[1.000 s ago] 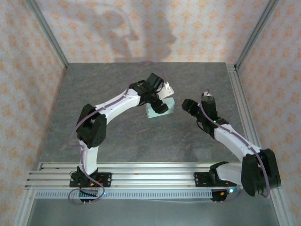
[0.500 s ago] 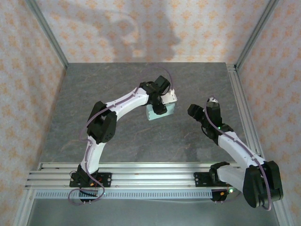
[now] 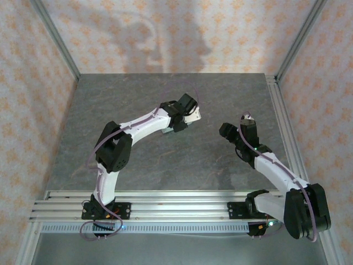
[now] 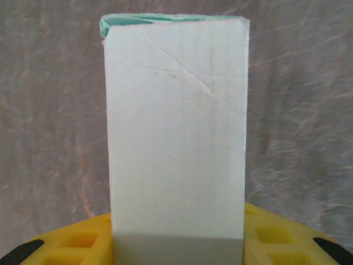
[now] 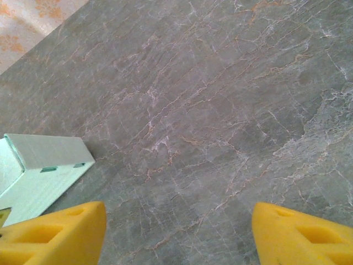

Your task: Fold the paper box

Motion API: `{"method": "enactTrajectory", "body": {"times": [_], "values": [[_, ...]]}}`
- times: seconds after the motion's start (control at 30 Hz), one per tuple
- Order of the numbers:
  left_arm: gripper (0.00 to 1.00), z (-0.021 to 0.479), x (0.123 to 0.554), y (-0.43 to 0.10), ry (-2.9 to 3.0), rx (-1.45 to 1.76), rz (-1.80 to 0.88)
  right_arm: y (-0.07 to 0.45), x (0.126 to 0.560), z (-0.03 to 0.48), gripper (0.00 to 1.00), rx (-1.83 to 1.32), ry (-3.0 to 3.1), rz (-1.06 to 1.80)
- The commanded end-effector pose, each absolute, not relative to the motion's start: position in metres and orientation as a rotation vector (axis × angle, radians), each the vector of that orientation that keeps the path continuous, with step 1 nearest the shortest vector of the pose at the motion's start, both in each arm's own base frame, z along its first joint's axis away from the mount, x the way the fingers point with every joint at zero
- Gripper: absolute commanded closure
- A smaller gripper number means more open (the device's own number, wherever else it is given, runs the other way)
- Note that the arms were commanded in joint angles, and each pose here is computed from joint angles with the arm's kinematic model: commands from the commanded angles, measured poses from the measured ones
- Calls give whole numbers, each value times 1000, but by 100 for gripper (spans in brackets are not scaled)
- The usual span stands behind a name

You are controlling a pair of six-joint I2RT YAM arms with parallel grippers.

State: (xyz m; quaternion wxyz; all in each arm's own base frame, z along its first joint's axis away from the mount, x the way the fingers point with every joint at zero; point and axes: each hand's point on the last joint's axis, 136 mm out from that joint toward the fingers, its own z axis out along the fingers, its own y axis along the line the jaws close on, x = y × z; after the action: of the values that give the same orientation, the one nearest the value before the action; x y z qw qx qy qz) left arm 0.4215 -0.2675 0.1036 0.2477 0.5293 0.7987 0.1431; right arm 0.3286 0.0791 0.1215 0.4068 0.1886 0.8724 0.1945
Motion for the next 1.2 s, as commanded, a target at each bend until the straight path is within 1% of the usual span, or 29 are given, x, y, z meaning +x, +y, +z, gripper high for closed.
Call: {"method": "enactTrajectory", "body": {"times": [0.0, 0.13, 0.23, 0.37, 0.4, 0.47, 0.57, 0.6, 0.63, 0.73, 0.83, 1.0, 1.17], "values": [[55, 129, 440, -261, 2052, 1358, 602, 81, 334, 125, 30, 488, 2177, 515], [55, 115, 449, -256, 1991, 1370, 803, 83, 336, 124, 30, 488, 2182, 525], [53, 103, 448, -256, 2004, 1391, 806, 83, 336, 123, 31, 488, 2185, 527], [37, 98, 445, -258, 2023, 1394, 764, 82, 336, 123, 31, 491, 2186, 524], [36, 97, 444, -259, 2029, 1395, 748, 82, 336, 122, 31, 491, 2187, 523], [25, 97, 442, -260, 2042, 1395, 720, 82, 336, 122, 31, 491, 2186, 523], [15, 97, 439, -262, 2062, 1384, 671, 84, 337, 123, 31, 487, 2184, 530], [12, 97, 436, -264, 2073, 1380, 627, 84, 337, 123, 31, 486, 2184, 533], [7, 99, 434, -266, 2084, 1368, 575, 84, 338, 124, 31, 485, 2182, 534], [1, 114, 426, -273, 2103, 1300, 400, 87, 339, 124, 31, 466, 2187, 541], [0, 137, 419, -273, 2107, 1181, 215, 91, 346, 127, 29, 433, 2171, 555], [0, 160, 417, -253, 2143, 878, -95, 115, 361, 121, 26, 328, 2249, 629], [0, 173, 413, -214, 2139, 577, -248, 152, 379, 117, 26, 199, 2307, 720]]}}
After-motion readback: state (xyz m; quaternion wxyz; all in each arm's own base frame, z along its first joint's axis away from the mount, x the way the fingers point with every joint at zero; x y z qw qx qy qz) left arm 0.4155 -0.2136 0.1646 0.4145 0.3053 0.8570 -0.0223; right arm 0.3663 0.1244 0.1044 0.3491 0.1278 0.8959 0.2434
